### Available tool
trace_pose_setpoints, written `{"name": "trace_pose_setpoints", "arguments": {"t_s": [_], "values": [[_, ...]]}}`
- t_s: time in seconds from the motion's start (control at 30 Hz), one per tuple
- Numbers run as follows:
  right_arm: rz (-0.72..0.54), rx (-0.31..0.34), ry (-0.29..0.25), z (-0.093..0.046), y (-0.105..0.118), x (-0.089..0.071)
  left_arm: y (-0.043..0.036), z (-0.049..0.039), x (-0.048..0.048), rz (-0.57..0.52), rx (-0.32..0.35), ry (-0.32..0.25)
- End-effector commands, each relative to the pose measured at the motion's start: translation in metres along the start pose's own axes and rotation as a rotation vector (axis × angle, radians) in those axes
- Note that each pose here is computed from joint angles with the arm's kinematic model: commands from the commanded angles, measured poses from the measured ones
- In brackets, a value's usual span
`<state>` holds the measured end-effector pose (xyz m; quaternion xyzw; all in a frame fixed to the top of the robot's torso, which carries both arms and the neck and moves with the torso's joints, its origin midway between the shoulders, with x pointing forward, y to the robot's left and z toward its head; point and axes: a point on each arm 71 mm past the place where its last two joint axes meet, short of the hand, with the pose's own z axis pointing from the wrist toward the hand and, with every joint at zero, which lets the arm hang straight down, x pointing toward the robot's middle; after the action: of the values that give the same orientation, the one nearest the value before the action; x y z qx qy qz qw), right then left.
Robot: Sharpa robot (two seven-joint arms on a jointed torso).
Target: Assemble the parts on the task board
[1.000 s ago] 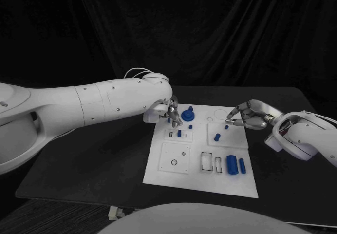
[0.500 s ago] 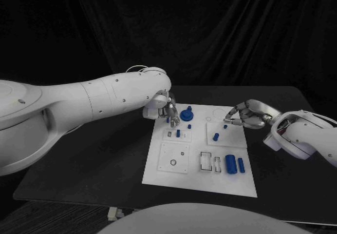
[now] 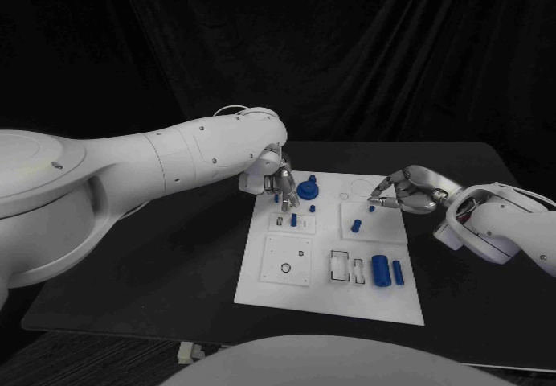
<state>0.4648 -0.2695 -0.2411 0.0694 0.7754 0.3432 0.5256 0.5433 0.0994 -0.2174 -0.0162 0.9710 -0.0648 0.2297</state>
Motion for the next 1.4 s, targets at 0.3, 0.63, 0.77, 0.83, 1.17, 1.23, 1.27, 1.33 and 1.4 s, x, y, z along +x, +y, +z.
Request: {"name": "trace_pose_setpoints", "arguments": {"t_s": [0.3, 0.63, 0.77, 0.83, 1.17, 1.23, 1.27, 1.33, 1.4], "values": [[0.002, 0.013, 0.010, 0.000, -0.001, 0.002, -0.0059, 0.0024, 0.0013, 0.009, 0.006, 0.033], [0.003, 0.012, 0.010, 0.000, -0.001, 0.002, -0.0116, 0.0071, 0.0064, 0.019, 0.011, 0.050], [0.003, 0.011, 0.011, -0.001, 0.000, 0.002, -0.0131, 0.0090, 0.0085, 0.021, 0.012, 0.055], [0.003, 0.012, 0.011, -0.001, 0.000, 0.002, -0.0140, 0.0099, 0.0097, 0.021, 0.013, 0.057], [0.003, 0.013, 0.011, -0.001, -0.001, 0.002, -0.0144, 0.0131, 0.0142, 0.025, 0.005, 0.069], [0.003, 0.014, 0.011, -0.001, -0.001, 0.002, -0.0139, 0.0134, 0.0144, 0.025, 0.002, 0.070], [0.003, 0.014, 0.011, -0.001, -0.001, 0.002, -0.0135, 0.0136, 0.0144, 0.024, 0.000, 0.070], [0.003, 0.015, 0.011, -0.001, -0.001, 0.002, -0.0128, 0.0139, 0.0144, 0.022, -0.003, 0.069], [0.003, 0.015, 0.011, -0.001, -0.001, 0.002, -0.0125, 0.0141, 0.0145, 0.021, -0.005, 0.069]]}}
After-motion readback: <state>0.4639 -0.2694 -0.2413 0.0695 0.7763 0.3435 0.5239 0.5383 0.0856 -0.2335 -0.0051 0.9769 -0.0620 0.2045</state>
